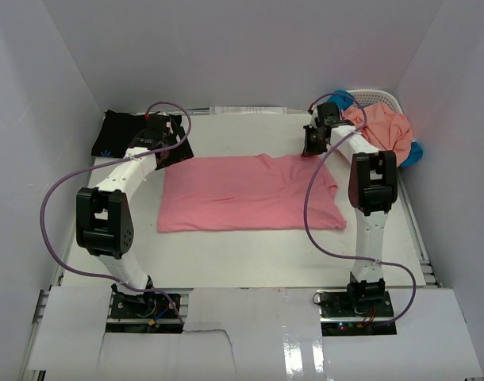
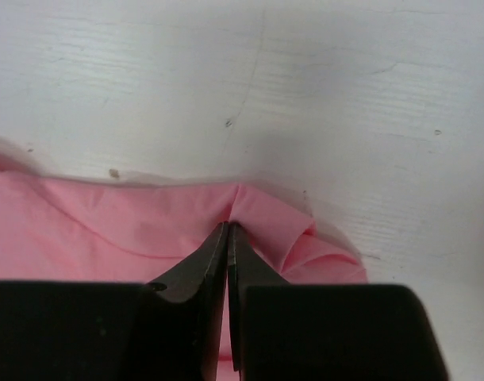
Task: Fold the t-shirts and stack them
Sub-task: Grap the side of the flattened tshirt furthest away from the robot with both arms
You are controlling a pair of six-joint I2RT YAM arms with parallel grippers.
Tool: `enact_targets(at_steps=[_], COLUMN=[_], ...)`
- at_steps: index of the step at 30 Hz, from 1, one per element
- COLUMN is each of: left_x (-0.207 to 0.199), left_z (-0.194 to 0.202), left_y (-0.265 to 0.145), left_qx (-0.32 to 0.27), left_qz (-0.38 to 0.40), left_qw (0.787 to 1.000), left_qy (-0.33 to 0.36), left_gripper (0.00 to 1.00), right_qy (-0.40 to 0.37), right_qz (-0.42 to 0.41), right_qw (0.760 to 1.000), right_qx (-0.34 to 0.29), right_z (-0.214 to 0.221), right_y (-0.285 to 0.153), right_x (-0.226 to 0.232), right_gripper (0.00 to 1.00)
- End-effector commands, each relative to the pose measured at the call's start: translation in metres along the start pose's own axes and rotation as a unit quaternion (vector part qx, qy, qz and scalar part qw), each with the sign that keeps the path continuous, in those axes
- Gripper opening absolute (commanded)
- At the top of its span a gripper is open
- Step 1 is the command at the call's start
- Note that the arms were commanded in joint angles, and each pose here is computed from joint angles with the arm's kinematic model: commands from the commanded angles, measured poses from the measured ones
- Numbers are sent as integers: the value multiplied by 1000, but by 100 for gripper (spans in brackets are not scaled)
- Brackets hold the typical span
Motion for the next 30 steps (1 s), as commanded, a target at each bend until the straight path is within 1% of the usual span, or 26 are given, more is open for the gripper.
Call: enact_targets(at_steps=[1,2,3,4,5,6,7,8,12,16,26,30], left_x=[-6,-5,-6,-6,-7,-7,-7,-7,-6,-7,-6,-6], left_z=[-18,-17,-18,-18,-17,-18,-18,-18,-19,-19,-18,-17], left_y=[-10,-10,-10,-10,-10,-11,-11,-12,-13,-12,-11,-9], left_qx=[-24,-23,-25,-24,-23,-24,-24,-25,-27,-26,-24,-23], left_qz=[6,6,8,8,10,9,10,11,10,11,9,8], left_qw=[1000,1000,1000,1000,1000,1000,1000,1000,1000,1000,1000,1000], left_qy=[-1,-1,-1,-1,-2,-2,-2,-2,-3,-2,0,1], left_gripper=[92,92,92,92,92,92,92,92,92,92,92,92], right_qy=[-28,-26,-23,-22,-23,-24,-21,-23,-17,-15,-13,-15], right_qz=[-53,-49,-46,-36,-34,-32,-27,-26,-28,-3,23,39], right_qw=[996,996,996,997,997,997,998,998,998,999,999,999], right_qx=[-69,-71,-71,-71,-71,-69,-53,-58,-49,-46,-46,-33], right_z=[-30,-30,-30,-31,-32,-32,-26,-32,-29,-28,-37,-32], right_y=[-54,-58,-60,-61,-60,-59,-52,-53,-44,-33,-17,-7], right_x=[24,24,24,21,21,20,17,17,16,7,-3,-10], right_gripper=[8,8,21,37,50,61,63,63,64,65,66,66])
Point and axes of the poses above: each gripper's point midway between its finger pads, its own y axis out along the fingers, its own x axis along the line the jaws close on, z = x × y, the point moved 3 cm from there along -y, back along the fingers, and after that the axes turned 3 degrees about y, right-handed, at the moved point
